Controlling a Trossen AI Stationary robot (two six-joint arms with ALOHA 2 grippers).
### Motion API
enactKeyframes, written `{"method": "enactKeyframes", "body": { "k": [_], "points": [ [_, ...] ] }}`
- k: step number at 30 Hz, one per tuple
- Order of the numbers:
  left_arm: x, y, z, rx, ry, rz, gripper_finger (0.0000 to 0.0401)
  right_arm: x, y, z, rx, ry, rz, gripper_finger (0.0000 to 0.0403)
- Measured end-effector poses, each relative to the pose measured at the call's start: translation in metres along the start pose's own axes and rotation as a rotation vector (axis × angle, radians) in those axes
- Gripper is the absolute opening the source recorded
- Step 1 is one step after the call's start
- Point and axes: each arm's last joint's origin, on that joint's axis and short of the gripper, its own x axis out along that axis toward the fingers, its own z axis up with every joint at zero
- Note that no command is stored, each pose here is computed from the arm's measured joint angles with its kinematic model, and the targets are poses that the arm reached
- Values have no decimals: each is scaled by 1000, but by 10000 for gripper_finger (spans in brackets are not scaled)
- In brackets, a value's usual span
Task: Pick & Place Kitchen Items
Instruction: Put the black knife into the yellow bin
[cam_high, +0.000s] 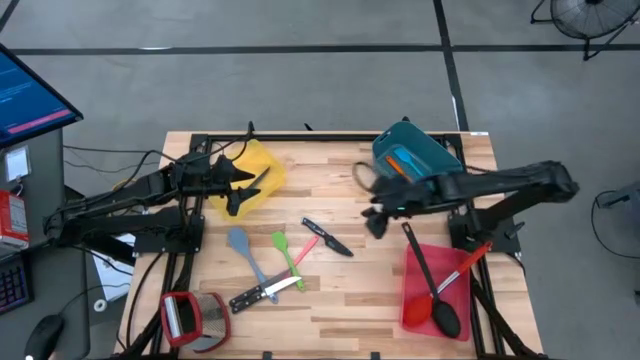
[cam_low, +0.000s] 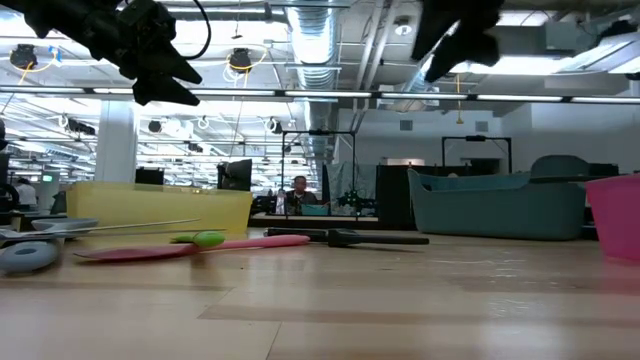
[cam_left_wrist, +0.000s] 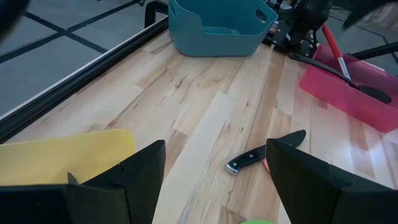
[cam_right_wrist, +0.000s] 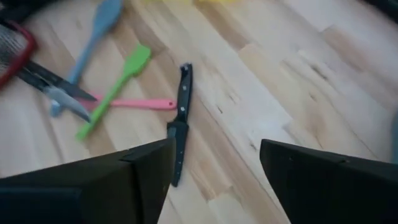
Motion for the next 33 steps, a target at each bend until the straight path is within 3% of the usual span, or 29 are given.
{"method": "enactKeyframes", "body": {
  "k": [7,16,24,33],
  "points": [
    [0,0,0,0,0,-2,257,65,21,9,-78,193,1,267],
    [0,0,0,0,1,-3,257,132,41,2,-110,335,-53,271],
    [0,0,0,0,1,-2,257,165,50,-16,-132,472,-34,271],
    [0,0,0,5,0,2,257,183,58,-29,-143,508,-2,271]
  ]
}}
